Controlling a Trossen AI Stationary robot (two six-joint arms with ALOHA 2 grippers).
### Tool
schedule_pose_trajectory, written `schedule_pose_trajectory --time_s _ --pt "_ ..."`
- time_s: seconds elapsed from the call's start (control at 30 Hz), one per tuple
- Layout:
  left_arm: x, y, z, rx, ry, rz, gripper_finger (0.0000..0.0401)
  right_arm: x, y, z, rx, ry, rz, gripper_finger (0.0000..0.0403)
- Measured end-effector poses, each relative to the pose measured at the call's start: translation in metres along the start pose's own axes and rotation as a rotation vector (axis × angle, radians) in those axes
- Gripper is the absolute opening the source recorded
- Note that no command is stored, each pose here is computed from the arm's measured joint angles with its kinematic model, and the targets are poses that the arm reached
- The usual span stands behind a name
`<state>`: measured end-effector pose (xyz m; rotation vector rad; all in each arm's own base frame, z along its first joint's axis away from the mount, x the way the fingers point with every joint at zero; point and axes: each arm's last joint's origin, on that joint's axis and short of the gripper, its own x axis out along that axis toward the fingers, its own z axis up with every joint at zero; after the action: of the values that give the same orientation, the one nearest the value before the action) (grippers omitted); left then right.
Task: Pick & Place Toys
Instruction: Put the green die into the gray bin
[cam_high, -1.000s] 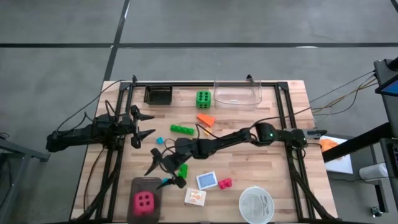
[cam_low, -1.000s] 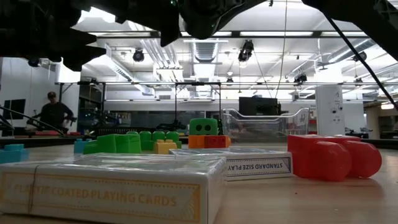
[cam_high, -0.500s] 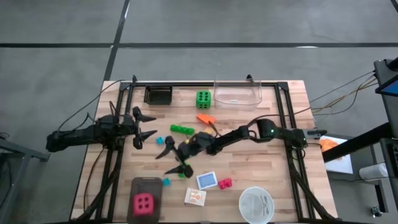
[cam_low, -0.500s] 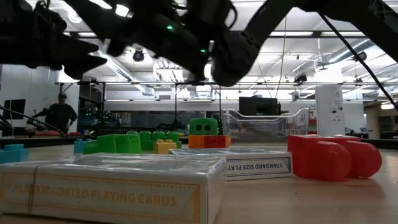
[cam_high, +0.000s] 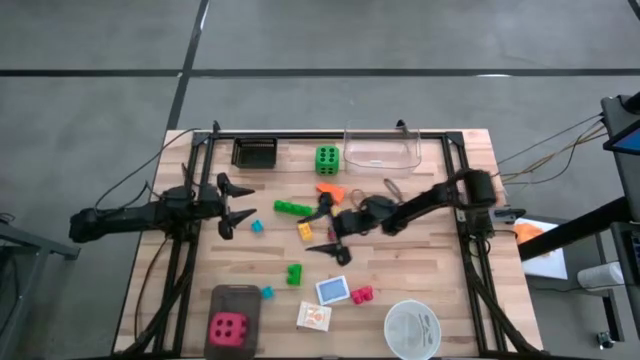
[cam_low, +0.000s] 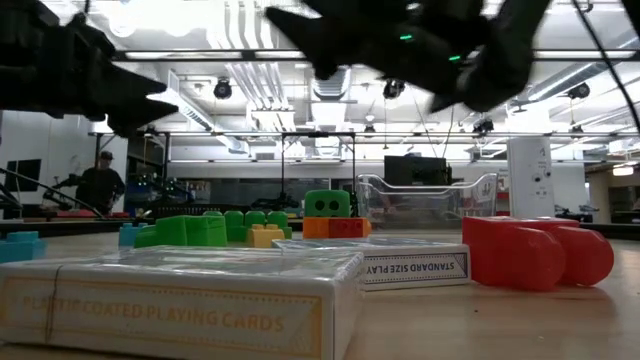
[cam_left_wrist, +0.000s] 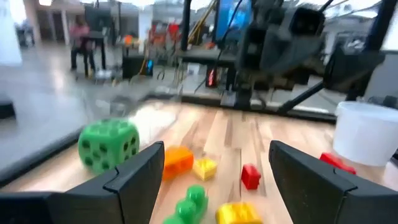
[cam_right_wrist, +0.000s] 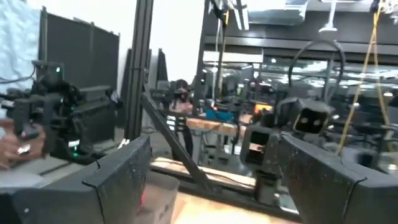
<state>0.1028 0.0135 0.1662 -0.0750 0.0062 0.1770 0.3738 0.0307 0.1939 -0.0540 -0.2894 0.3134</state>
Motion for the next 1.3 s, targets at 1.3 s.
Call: schedule_pose_trajectory --time_s 1.3 --pt "0.263 0.069 0.051 0.325 0.815 0.161 0.0311 -0.142 0.031 0.021 0.017 0.160 -0.225 0.0334"
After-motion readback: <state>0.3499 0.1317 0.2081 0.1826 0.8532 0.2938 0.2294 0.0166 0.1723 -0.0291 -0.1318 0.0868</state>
